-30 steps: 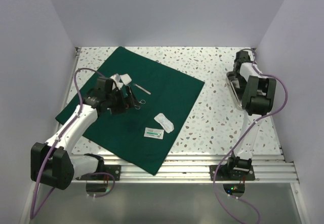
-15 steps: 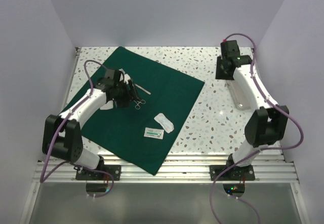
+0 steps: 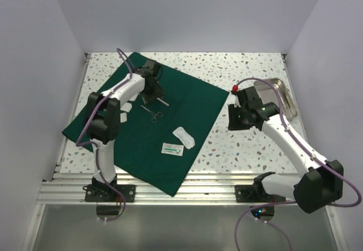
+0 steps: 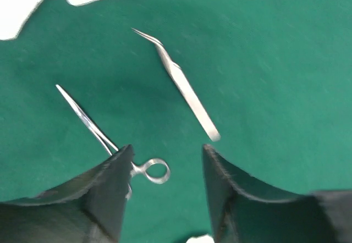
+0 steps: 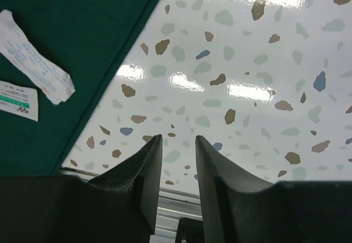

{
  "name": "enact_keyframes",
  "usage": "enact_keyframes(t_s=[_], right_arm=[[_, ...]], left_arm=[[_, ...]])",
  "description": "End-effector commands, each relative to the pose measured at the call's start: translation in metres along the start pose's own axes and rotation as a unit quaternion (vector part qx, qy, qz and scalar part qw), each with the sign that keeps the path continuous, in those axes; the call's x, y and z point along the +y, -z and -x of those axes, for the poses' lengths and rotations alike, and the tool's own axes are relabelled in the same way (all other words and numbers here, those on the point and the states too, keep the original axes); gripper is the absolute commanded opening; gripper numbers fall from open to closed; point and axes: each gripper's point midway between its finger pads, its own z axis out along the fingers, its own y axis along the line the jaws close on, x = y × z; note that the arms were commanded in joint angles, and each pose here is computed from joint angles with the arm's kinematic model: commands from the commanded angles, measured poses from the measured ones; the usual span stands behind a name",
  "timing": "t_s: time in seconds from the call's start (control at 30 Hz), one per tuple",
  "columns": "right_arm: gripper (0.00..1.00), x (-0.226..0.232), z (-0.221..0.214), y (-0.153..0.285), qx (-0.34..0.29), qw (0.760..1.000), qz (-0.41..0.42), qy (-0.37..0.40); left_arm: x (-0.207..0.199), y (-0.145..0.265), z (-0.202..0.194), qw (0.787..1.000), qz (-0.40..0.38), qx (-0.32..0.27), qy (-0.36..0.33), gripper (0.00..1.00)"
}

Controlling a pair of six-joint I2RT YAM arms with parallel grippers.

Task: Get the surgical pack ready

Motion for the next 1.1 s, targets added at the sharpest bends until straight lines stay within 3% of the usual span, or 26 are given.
enact_keyframes(t_s=[0.0,0.2,0.5,0.87,0.93,1.07], right_arm=[[0.35,0.004,0.004,0.012,-0.037,0.999,0.024,0.012],[0.33,0.010,-0.002,0.012,-0.046,0.997,0.050,0.024],[0.32,0.010,-0.005,0.006,-0.040,0.997,0.051,0.036],[0.31,0.006,-0.005,0.006,-0.044,0.998,0.043,0.033],[0.31,0.006,-0.004,0.006,-0.045,0.998,0.041,0.034],[0.31,0.008,-0.003,0.007,-0.043,0.998,0.044,0.033]], left_arm=[[0.017,-0.006,0.012,0.996,0.076,-0.023,0.045,0.55],[0.007,-0.036,0.016,0.994,0.092,-0.016,0.063,0.52],[-0.006,-0.049,0.029,0.994,0.087,-0.028,0.063,0.45],[-0.008,-0.063,0.034,0.993,0.092,-0.021,0.064,0.44],[-0.005,-0.065,0.033,0.993,0.096,-0.018,0.064,0.39],[-0.006,-0.063,0.035,0.994,0.086,-0.012,0.058,0.16]])
